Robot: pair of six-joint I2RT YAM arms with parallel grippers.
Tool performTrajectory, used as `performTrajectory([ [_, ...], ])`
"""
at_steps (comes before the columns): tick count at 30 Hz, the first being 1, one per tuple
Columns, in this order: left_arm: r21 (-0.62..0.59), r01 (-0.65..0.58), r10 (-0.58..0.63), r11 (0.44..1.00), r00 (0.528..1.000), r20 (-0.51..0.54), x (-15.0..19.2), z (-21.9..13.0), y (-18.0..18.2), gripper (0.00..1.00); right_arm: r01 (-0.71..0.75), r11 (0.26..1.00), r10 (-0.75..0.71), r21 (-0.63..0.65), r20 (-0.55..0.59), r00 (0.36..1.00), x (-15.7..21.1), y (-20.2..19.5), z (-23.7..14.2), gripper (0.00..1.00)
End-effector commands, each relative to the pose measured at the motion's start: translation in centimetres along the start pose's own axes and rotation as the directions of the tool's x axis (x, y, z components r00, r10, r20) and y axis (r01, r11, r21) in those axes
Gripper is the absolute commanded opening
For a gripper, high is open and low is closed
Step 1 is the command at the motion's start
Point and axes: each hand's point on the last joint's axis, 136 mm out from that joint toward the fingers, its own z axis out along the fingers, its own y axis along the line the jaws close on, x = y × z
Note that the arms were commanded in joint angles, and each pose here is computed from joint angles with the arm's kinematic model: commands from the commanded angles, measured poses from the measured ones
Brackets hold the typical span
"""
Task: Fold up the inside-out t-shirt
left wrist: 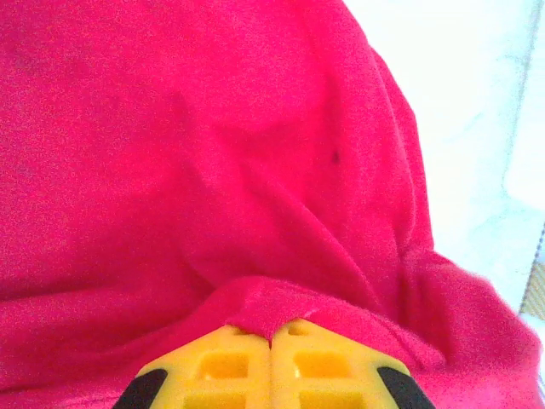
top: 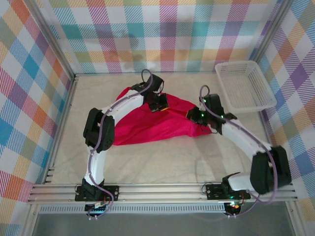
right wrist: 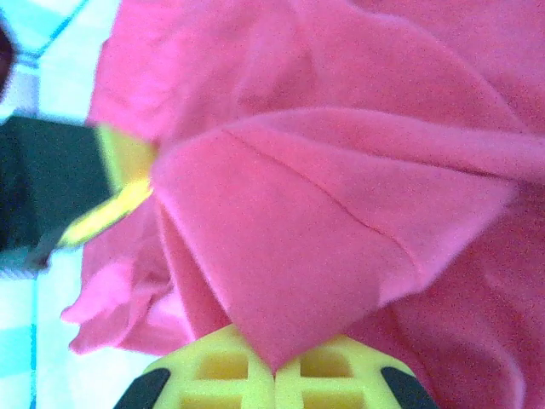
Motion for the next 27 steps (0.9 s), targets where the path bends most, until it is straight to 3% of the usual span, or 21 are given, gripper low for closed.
performTrajectory([
  [1,0.006,0.047,-0.047,0.999,0.999,0.017,-0.4,0.5,0.6,0.04,0.032,0.999,-0.033,-0.035,-0.039,0.999,4.2,-2.7,0.6,0.0],
  [4,0.019,0.087,-0.087,0.996,0.996,-0.003,0.5,1.6,1.2,0.04,0.007,0.998,-0.012,-0.065,-0.072,0.997,6.5,-4.0,1.5,0.0],
  [6,0.017,0.088,-0.088,0.996,0.996,-0.016,1.4,2.2,1.4,0.03,-0.014,0.999,0.008,-0.049,-0.118,0.993,7.9,-5.0,2.2,0.14],
  [8,0.011,0.078,-0.078,0.997,0.997,-0.026,2.4,2.6,1.4,0.03,-0.021,1.0,0.018,-0.015,-0.151,0.988,8.3,-5.6,2.3,0.36],
  [9,0.01,0.07,-0.07,0.997,0.997,-0.031,2.9,2.6,1.3,0.03,-0.021,1.0,0.023,0.016,-0.152,0.988,8.2,-5.9,2.2,0.38],
  [12,0.001,0.046,-0.046,0.999,0.998,-0.044,4.0,2.8,1.1,0.04,-0.005,0.996,0.016,0.084,-0.13,0.991,7.0,-5.8,0.9,0.35],
  [17,-0.014,0.028,-0.028,1.0,0.999,-0.038,4.5,2.4,1.1,0.08,0.054,0.996,-0.047,0.065,-0.1,0.994,5.6,-2.9,-1.2,0.13],
  [22,-0.034,0.008,-0.008,0.999,1.0,-0.01,3.7,1.0,0.8,0.16,0.097,0.995,-0.094,0.015,-0.128,0.987,5.3,-0.5,0.2,0.18],
  [27,-0.077,-0.001,0.004,0.997,0.999,0.036,3.2,-1.3,1.4,0.34,0.128,0.991,-0.118,0.047,-0.176,0.977,4.9,0.4,3.3,0.22],
])
